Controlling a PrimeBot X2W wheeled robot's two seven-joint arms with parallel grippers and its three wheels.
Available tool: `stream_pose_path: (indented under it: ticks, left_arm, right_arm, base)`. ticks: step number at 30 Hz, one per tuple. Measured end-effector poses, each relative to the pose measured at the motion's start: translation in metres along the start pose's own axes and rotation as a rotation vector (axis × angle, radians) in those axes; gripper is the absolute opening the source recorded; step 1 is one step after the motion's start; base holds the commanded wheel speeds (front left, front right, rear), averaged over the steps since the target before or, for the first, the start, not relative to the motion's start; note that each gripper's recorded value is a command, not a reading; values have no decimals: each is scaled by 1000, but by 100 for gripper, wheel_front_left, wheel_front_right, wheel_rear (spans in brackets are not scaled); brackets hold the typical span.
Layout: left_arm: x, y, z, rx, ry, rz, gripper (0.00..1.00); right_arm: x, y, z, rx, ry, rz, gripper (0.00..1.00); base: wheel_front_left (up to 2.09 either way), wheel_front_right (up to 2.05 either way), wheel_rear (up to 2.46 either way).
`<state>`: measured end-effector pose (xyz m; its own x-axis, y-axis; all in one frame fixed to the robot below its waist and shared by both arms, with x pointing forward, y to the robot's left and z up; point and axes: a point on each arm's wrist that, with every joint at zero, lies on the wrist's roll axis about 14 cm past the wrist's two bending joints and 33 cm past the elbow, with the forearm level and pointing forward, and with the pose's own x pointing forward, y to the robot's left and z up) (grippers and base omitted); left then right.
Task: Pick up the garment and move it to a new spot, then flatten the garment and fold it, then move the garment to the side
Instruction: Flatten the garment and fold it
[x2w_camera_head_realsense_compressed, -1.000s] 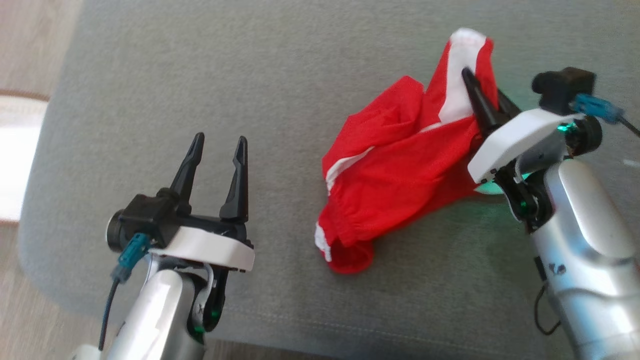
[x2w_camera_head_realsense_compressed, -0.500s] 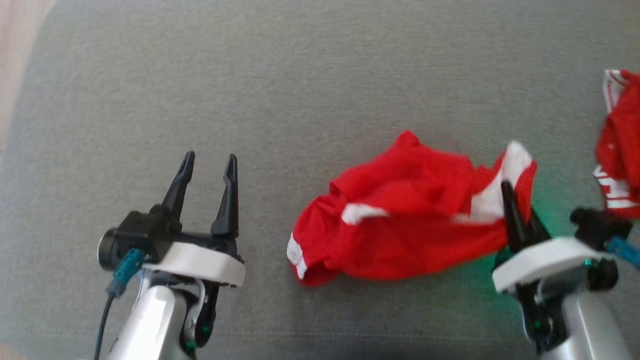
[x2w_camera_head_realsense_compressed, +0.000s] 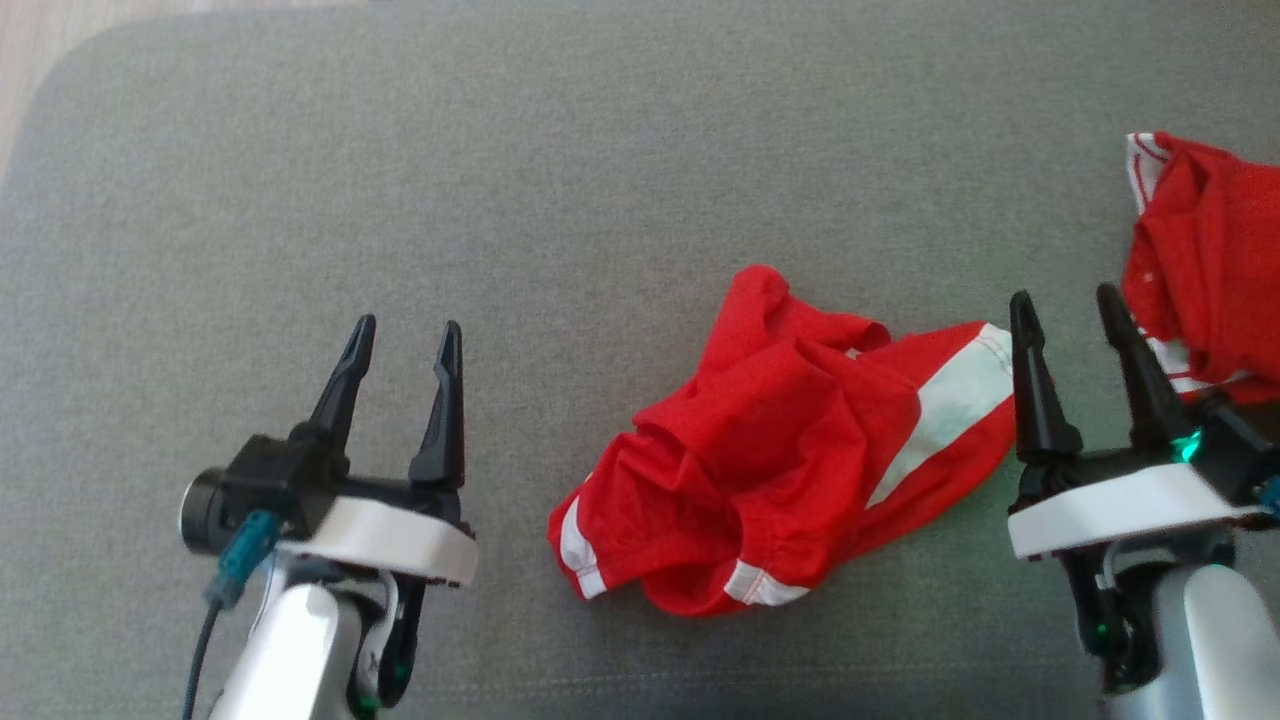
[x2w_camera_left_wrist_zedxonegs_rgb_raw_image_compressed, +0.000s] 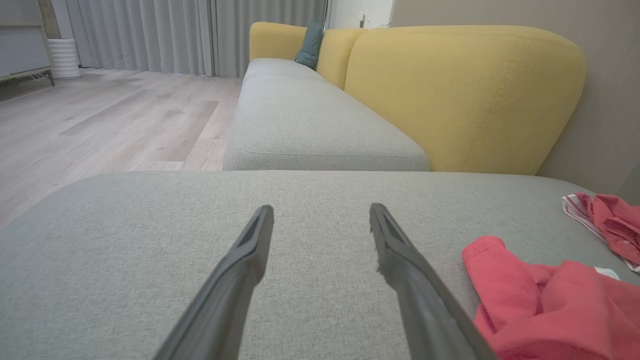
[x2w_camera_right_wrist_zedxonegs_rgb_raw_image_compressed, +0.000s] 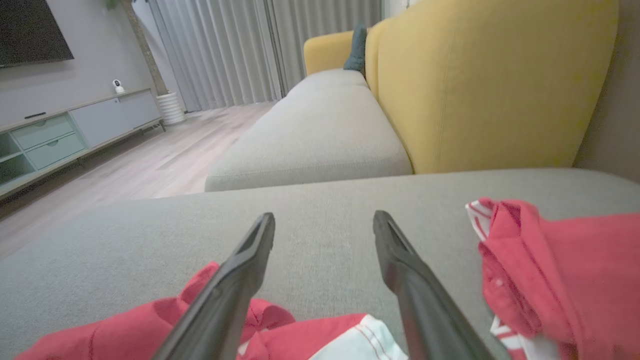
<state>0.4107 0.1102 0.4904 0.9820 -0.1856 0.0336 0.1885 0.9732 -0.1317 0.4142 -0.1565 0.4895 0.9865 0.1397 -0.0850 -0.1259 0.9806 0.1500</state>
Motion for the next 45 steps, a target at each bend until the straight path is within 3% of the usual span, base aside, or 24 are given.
stream_pose_path:
  ticks: [4,21,29,34,43,44,45]
  left_arm:
    - [-9,-4,2,13,-1,-10,100]
    - [-23,-16,5,18,14,-34,100]
    - [-28,-89,-7,-24,125,-320,100]
    - [-49,-147,-36,-107,326,-532,100]
    - [-71,-167,-81,-170,591,-628,100]
    - [-73,-168,-85,-169,612,-634,66]
    - [-73,-168,-86,-174,624,-639,24]
  right_arm:
    - [-7,4,21,-54,-52,22,100]
    - [-24,11,13,-44,-10,33,100]
    - [-21,12,7,-31,11,36,100]
    - [-21,8,0,-26,32,24,100]
    - [-20,-2,-5,-11,44,-13,100]
    - [-21,-4,-6,-10,46,-17,100]
    - [-21,-4,-6,-9,48,-20,100]
  base:
    - [0,0,0]
    - [0,0,0]
    - [0,0,0]
    - [0,0,0]
    - [0,0,0]
    - [0,0,0]
    - [0,0,0]
